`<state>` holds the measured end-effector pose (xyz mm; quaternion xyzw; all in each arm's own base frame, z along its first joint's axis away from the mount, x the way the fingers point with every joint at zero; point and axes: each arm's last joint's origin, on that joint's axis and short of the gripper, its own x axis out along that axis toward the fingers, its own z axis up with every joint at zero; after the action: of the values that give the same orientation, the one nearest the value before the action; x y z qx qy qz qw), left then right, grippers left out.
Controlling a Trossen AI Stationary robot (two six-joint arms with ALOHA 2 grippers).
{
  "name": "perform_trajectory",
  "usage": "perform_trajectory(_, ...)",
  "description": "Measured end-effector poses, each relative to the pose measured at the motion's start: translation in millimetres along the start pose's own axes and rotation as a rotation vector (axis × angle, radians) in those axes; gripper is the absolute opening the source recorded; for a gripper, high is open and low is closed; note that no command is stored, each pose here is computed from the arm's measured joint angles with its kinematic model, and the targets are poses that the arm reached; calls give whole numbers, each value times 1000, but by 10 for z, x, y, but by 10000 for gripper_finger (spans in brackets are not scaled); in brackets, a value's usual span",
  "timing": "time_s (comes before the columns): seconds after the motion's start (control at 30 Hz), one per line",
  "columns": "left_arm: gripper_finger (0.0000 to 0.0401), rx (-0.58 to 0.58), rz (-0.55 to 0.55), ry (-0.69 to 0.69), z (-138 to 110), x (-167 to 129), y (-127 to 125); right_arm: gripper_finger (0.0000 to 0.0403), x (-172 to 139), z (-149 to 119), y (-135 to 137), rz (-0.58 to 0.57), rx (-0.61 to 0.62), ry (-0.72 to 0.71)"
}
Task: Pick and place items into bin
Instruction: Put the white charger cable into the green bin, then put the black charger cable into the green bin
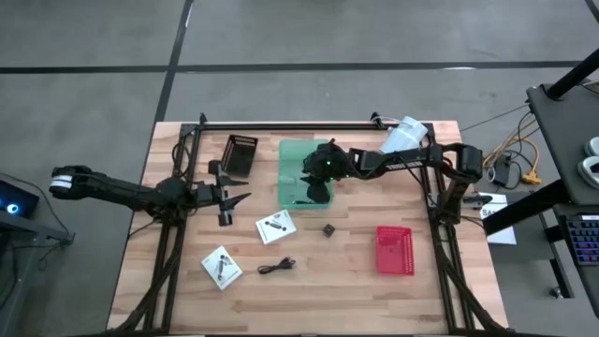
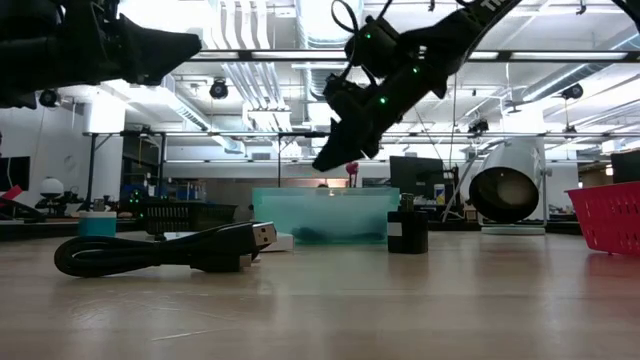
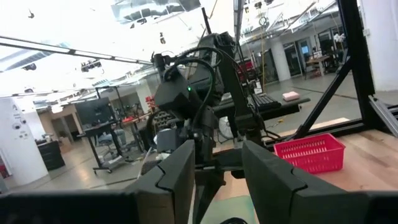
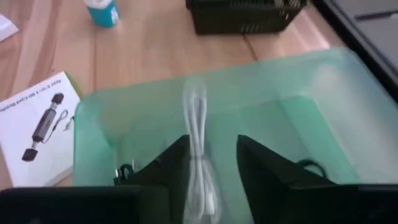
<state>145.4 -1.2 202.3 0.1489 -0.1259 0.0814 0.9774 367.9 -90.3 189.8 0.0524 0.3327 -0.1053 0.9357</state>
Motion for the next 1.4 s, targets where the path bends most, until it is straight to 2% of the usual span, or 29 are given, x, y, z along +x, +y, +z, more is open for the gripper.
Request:
perform_trajectory(0.17, 118, -1, 4, -4, 6, -1, 3, 165, -12, 59, 1, 0, -10, -9)
perform_trajectory(0.33, 118, -7, 3, -4, 5, 0, 2, 182, -2, 29, 32, 6, -11, -19)
perform_trajectory(0.6, 118, -8, 2, 0, -1, 1, 0, 169, 13, -33, 132, 28, -28, -22)
perform_trajectory(0.73, 118, -8, 1, 3, -4, 0, -1, 161, 9, 12, 240, 50, -90, -76)
perform_trajectory(1.23, 118, -5, -5, 20, -35, -1, -11, 134, -131, 51, 1118, 225, -370, -313)
perform_trajectory(1.3, 118, -4, -8, 28, -46, 4, -16, 129, -167, 51, 1190, 211, -416, -357)
perform_trajectory(1.4, 118, -3, -10, 32, -47, 20, -19, 121, -205, 77, 1216, 123, -453, -438)
